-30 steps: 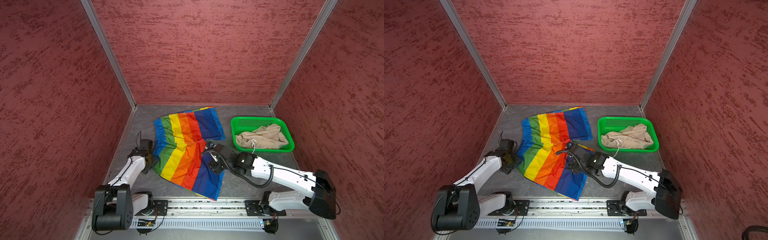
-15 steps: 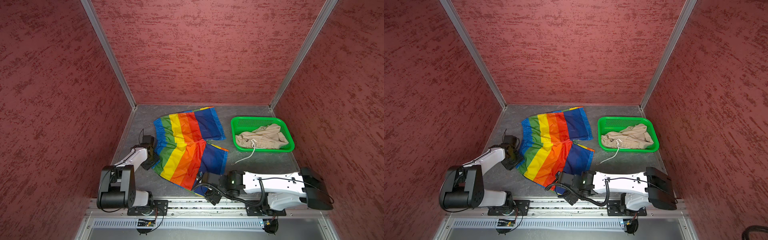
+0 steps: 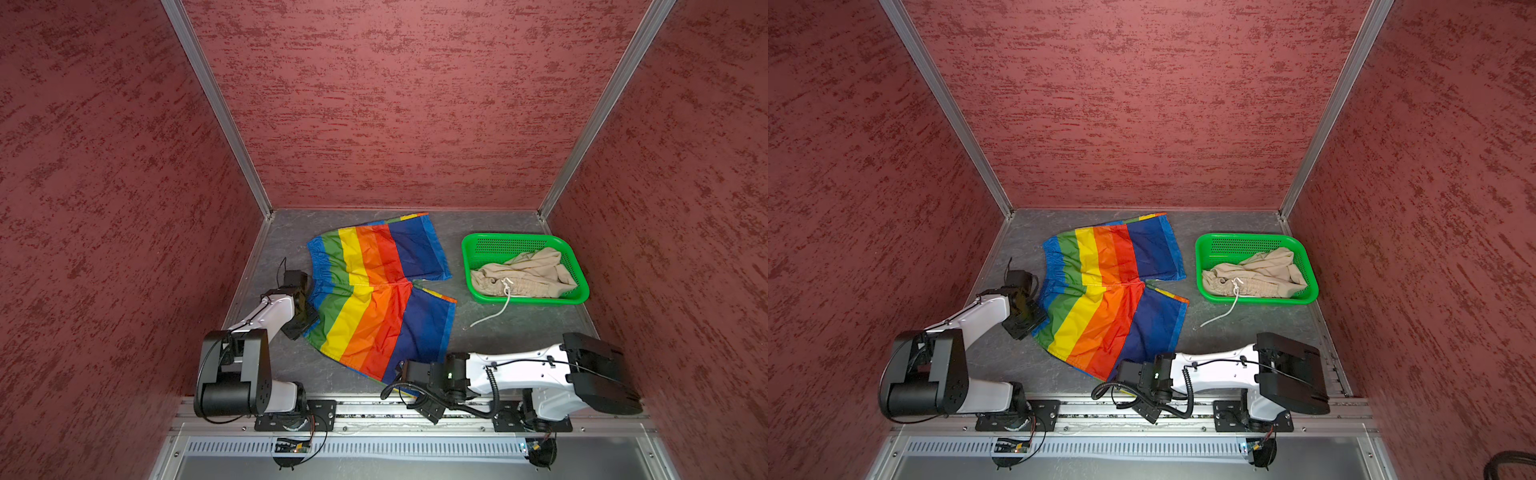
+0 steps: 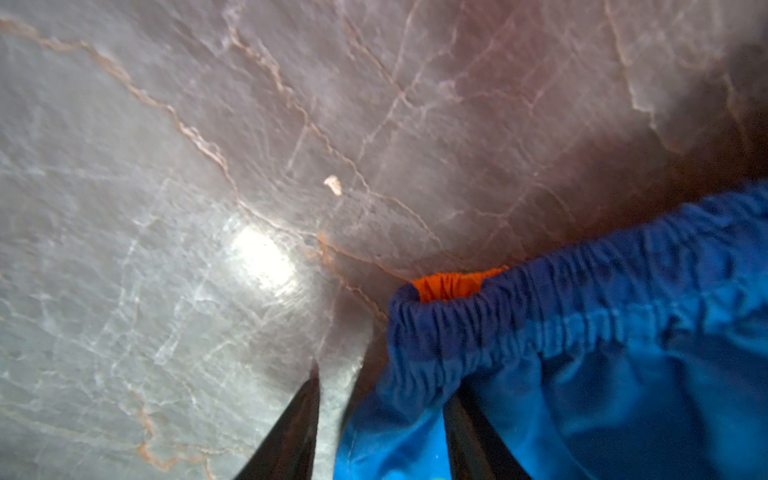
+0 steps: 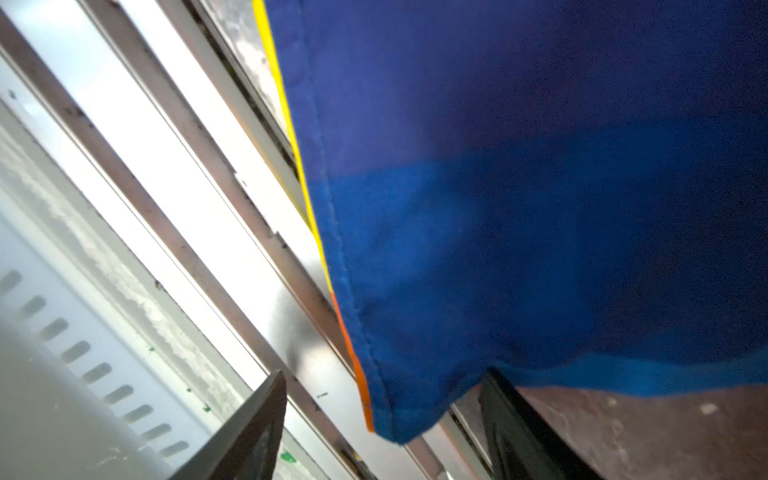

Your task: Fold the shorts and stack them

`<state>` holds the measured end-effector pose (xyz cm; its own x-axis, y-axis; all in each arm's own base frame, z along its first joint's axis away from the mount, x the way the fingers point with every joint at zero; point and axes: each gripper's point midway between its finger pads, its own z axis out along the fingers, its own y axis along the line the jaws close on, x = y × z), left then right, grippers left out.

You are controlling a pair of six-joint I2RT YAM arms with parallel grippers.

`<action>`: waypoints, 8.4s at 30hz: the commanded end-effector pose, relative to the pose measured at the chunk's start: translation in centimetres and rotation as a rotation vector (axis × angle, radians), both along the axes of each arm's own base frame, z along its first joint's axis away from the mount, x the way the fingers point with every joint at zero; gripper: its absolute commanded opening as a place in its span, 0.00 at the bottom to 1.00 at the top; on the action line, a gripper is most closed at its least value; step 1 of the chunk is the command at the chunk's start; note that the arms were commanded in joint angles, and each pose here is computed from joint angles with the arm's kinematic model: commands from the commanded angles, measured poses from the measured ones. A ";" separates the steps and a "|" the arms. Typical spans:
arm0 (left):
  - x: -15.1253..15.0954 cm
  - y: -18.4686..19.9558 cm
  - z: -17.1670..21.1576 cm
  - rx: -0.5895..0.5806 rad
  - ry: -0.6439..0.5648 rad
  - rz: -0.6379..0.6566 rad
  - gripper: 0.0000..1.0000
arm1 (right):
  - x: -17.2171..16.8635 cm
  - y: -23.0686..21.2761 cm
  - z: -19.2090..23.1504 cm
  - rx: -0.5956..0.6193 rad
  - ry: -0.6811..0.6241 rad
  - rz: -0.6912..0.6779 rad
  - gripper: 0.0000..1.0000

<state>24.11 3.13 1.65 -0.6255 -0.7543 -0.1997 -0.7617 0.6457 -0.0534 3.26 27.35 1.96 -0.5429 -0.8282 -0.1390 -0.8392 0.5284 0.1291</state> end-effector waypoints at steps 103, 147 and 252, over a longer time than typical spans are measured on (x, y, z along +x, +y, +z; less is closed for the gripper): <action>10.4 3.0 8.9 -0.072 -0.236 0.036 0.61 | 42.7 1.8 7.6 0.567 -0.193 -0.795 0.62; 13.9 2.8 10.0 -0.125 -0.204 -0.050 0.68 | 33.7 -6.6 14.3 0.465 -0.428 -0.895 0.58; 7.4 2.6 9.0 -0.373 -0.370 0.060 1.00 | 27.2 31.1 6.2 0.619 -0.644 0.101 0.97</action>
